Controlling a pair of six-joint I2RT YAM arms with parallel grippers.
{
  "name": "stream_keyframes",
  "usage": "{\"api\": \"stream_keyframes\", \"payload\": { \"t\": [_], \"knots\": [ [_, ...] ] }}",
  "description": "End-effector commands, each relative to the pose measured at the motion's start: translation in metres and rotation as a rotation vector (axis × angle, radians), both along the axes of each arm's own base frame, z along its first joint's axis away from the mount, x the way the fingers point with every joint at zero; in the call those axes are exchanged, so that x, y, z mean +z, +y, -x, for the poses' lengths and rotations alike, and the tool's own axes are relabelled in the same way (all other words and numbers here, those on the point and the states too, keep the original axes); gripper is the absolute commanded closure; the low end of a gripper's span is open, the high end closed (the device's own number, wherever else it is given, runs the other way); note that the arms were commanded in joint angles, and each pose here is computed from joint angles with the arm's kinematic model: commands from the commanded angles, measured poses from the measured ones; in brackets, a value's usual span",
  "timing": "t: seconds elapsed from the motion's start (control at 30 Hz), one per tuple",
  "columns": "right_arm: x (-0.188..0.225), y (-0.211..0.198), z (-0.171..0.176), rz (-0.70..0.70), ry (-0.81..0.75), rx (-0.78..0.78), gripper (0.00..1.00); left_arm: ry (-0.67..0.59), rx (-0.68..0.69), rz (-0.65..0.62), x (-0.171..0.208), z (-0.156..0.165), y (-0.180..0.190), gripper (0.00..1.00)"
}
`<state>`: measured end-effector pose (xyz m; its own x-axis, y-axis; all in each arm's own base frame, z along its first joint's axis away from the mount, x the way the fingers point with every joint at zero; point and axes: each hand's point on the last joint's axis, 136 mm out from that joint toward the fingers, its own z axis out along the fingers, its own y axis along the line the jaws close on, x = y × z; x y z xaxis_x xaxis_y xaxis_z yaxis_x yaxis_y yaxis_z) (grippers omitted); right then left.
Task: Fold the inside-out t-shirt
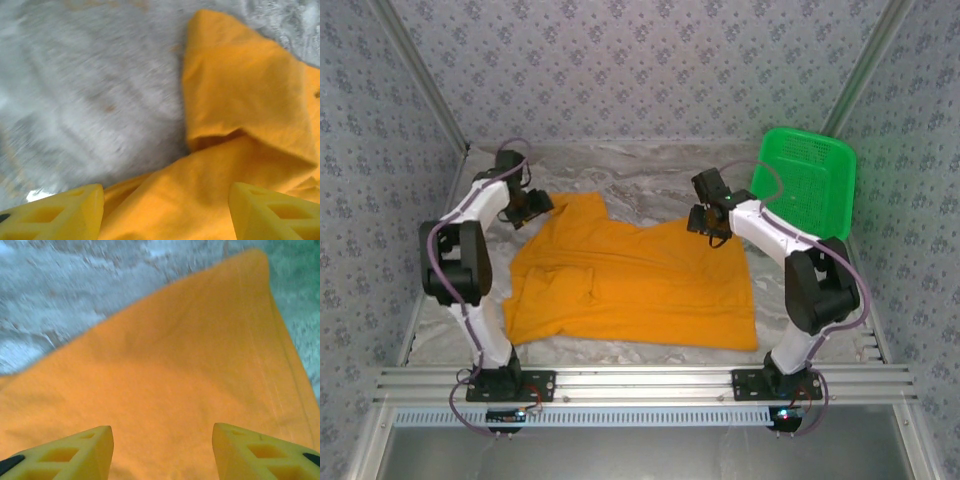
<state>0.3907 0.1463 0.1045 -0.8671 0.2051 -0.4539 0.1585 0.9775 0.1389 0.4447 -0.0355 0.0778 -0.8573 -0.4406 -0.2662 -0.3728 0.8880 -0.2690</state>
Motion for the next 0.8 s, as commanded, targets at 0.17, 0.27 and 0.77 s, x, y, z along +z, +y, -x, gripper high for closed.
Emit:
{"api": "stream_keyframes", "payload": {
  "t": [0.17,0.27,0.77],
  "knots": [
    [-0.005,0.001,-0.006,0.000,0.023,0.026,0.43,0.084,-0.099,-0.093,-0.035,-0.034,0.008,0.79],
    [-0.008,-0.007,-0.008,0.004,0.029,0.009,0.43,0.047,-0.128,-0.076,-0.041,-0.049,0.003,0.80],
    [-0.016,-0.025,-0.034,-0.021,0.053,-0.012,0.44,-0.047,-0.223,-0.091,-0.041,-0.133,0.007,0.91]
  ]
}}
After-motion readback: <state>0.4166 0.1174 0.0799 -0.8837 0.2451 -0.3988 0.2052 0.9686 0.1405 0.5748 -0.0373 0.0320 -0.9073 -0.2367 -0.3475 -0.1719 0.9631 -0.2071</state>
